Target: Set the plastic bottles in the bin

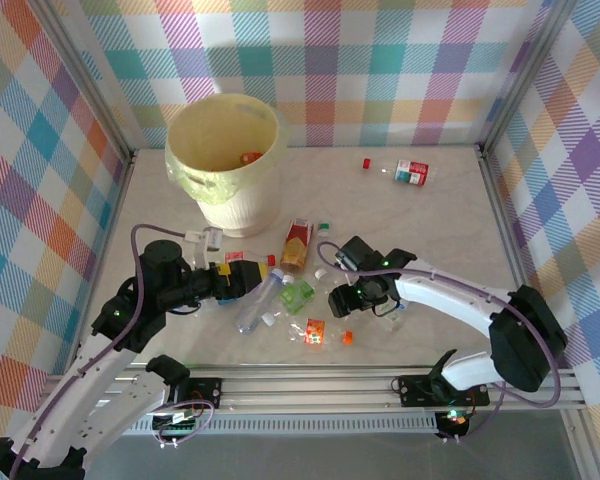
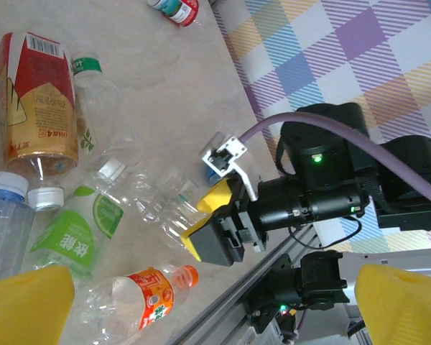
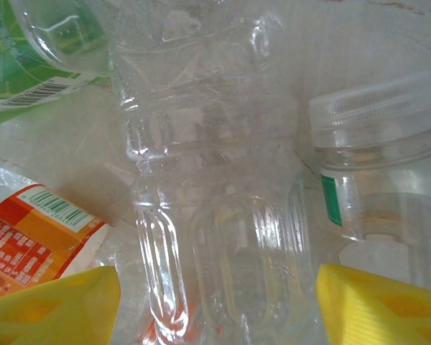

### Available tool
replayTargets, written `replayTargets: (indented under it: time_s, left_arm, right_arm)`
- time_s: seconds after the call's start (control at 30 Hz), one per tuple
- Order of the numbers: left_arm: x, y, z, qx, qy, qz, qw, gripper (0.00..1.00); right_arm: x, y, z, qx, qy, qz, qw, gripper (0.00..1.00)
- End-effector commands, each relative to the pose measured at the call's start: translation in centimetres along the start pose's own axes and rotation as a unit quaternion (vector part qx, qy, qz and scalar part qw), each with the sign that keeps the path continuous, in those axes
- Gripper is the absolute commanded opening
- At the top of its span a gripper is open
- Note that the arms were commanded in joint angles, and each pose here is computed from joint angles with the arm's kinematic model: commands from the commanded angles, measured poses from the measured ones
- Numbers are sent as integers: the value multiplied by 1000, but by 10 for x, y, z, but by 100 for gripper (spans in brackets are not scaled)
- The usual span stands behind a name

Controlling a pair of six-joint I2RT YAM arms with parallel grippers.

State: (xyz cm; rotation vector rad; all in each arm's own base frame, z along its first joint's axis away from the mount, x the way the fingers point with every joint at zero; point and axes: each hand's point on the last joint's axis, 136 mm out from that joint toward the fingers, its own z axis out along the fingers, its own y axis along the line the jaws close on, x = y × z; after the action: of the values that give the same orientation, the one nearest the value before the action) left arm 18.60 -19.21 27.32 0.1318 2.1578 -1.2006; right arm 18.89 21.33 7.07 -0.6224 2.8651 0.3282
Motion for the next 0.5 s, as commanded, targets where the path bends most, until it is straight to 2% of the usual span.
replayTargets:
  time_s: [0.0,0.47]
  left_arm:
    - [0,-7,1,20,-2,14,1000,100]
    - [7,-13,3,35,18,30,999,100]
  right_arm:
    - [-2,2,7,9,2,-13,1000,72]
    - [-3,0,28,35,18,-16,999,74]
